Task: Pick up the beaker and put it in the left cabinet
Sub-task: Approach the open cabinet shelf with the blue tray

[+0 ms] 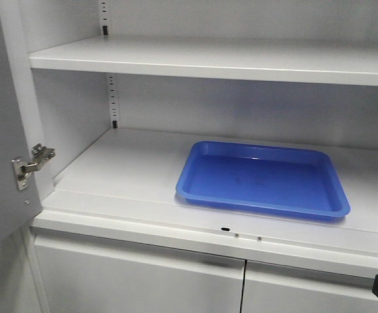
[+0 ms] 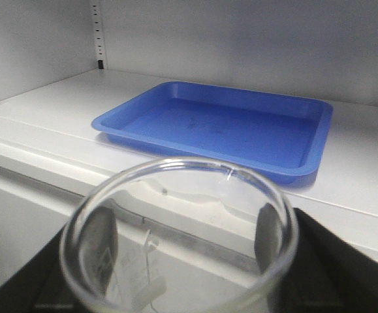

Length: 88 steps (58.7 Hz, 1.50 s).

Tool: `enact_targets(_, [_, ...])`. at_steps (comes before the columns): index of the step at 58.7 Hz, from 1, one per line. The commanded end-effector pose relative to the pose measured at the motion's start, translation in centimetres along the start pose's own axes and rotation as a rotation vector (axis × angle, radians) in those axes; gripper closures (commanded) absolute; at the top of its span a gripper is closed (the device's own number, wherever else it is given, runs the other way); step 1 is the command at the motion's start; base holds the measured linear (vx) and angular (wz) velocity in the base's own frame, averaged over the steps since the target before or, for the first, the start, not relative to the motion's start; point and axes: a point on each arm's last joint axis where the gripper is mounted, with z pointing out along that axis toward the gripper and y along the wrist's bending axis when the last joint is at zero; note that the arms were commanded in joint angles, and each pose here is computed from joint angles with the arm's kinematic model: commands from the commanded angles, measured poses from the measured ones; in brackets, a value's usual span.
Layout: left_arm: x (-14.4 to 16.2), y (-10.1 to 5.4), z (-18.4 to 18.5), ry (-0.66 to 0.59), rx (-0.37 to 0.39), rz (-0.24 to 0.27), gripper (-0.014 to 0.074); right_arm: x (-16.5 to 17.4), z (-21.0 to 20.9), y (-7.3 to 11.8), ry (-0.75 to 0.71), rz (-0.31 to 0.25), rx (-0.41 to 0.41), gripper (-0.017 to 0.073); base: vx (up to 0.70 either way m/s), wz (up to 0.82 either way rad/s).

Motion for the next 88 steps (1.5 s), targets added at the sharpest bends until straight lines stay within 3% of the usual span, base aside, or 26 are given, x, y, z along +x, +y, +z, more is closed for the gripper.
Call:
enact_targets(1, [-0.3, 0.0, -0.1, -0.087, -0.003, -0.011, 0.0593, -1.6, -0.2, 0.3, -0.09, -0.021, -0.036, 0.0565, 0.12, -0.13])
enact_targets(62, [-0.3, 0.0, -0.1, -0.087, -0.003, -0.011, 0.0593, -1.6, -0.2, 0.3, -0.091, -0.021, -0.037, 0.0565, 0.1, -0.14])
enact_targets(88, [-0.3, 0.0, -0.1, -0.087, -0.003, -0.011, 0.0593, -2.7, -0.5, 1.1, -0.219, -0.017, -0.13, 0.0565, 0.0, 0.0])
